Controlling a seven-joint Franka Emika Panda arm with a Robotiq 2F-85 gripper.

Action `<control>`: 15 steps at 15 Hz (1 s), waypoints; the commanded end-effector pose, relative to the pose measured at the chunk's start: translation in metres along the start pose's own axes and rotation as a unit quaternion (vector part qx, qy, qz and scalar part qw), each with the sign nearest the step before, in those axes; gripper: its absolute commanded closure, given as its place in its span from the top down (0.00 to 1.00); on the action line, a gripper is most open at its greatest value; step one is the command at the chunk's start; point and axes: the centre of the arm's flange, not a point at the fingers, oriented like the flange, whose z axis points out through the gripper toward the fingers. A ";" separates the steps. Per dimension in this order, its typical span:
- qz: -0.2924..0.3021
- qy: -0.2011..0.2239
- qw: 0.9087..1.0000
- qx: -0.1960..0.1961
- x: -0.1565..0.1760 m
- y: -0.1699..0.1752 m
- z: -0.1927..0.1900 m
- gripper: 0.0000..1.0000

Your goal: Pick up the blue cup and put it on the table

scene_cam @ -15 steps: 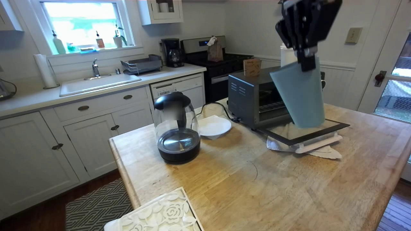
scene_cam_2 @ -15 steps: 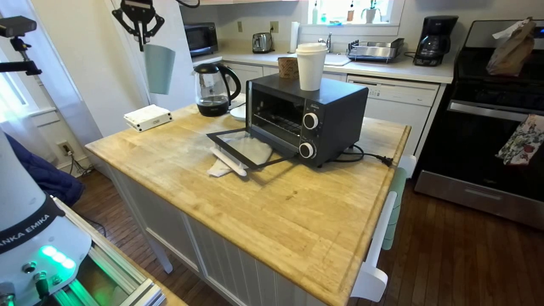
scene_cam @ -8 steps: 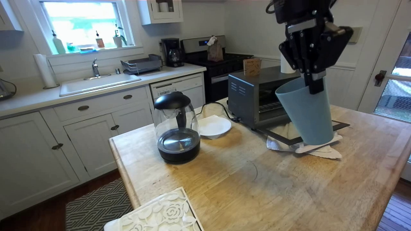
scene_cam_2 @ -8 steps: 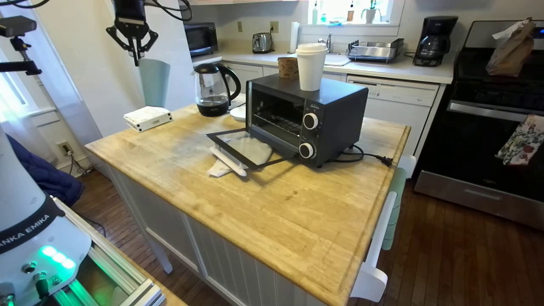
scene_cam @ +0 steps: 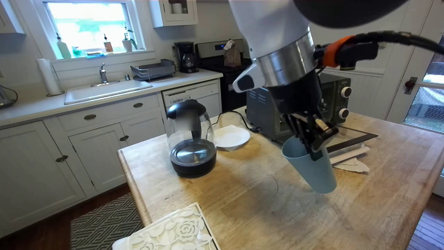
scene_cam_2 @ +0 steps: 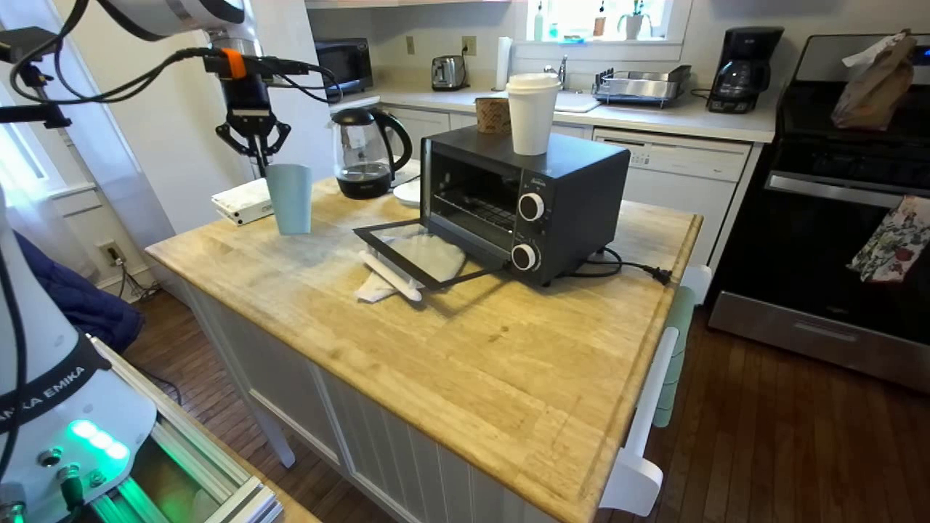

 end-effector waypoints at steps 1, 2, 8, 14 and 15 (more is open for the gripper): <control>0.018 0.028 0.998 -0.058 0.026 0.009 0.004 0.01; 0.031 0.072 0.995 -0.060 0.029 0.013 -0.001 0.01; 0.083 0.215 0.965 -0.125 0.004 0.028 -0.034 0.01; 0.127 0.284 0.944 -0.113 0.005 0.049 -0.030 0.04; 0.132 0.288 0.942 -0.109 0.004 0.049 -0.026 0.04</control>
